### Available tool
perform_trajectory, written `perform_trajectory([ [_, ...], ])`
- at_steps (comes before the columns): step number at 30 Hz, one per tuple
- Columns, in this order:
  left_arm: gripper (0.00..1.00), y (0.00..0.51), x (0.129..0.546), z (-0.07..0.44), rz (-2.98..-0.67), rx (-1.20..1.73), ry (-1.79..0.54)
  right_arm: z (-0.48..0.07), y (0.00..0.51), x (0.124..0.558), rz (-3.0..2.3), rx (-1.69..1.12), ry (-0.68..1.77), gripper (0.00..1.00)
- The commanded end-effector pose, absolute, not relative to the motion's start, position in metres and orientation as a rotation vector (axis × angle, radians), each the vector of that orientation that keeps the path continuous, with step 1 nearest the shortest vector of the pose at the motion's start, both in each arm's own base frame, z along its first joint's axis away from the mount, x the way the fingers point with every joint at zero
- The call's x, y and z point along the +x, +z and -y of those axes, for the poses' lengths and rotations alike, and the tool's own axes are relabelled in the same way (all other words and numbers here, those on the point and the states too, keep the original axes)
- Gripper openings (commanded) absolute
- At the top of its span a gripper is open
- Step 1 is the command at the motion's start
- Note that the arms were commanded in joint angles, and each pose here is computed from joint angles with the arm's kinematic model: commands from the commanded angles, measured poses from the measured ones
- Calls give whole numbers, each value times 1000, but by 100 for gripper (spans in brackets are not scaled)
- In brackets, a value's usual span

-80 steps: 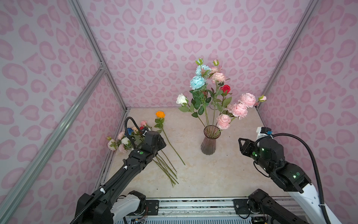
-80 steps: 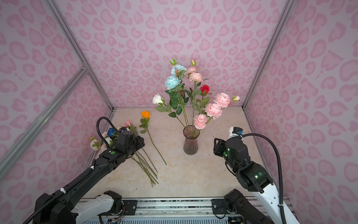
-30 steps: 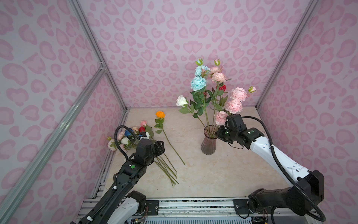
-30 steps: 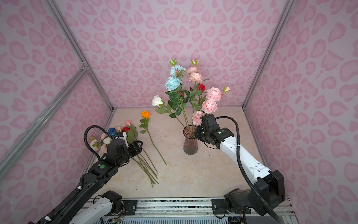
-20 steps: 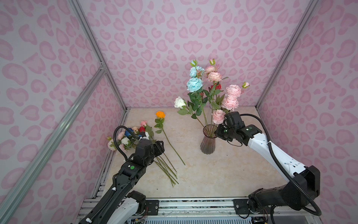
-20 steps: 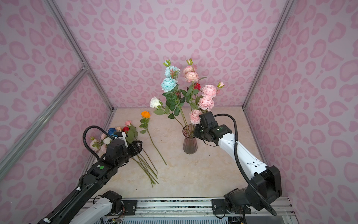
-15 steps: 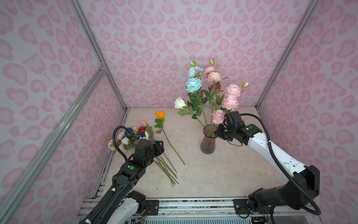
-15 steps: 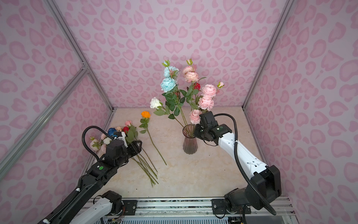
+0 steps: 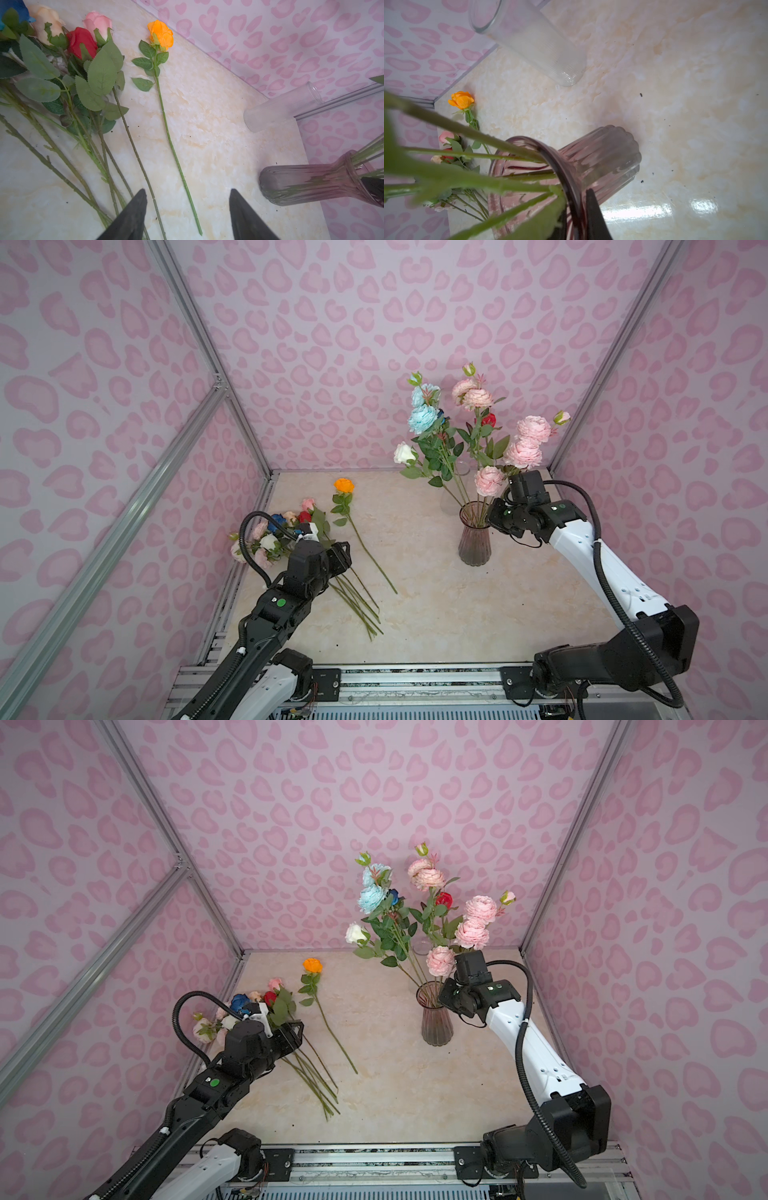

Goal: Arrange the flowers into the vase
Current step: 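Slide the pink vase farther from the robot with the right gripper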

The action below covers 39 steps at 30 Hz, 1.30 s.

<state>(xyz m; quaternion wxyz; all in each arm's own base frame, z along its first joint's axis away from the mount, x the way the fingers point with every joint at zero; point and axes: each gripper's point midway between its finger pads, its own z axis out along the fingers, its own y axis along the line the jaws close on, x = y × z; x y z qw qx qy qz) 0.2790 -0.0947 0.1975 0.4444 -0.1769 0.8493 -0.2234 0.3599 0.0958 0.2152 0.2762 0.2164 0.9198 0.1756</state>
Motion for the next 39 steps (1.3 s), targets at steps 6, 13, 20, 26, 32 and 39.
perform_trajectory([
  [6, 64, 204, 281, 96, -2084, -432, -566, -49, 233, 397, -2258, 689, 479, 0],
  [13, 64, 211, 282, 97, -2081, -430, -570, -7, 227, 441, -2185, 791, 408, 0],
  [20, 64, 219, 282, 96, -2074, -423, -565, 18, 216, 491, -2187, 854, 419, 0],
  [26, 64, 224, 282, 97, -2085, -414, -566, 34, 211, 528, -2220, 915, 424, 0],
  [32, 64, 228, 286, 100, -2091, -414, -573, 34, 207, 549, -2257, 950, 470, 0],
  [39, 63, 226, 289, 102, -2105, -409, -566, 32, 207, 556, -2288, 921, 458, 0],
])
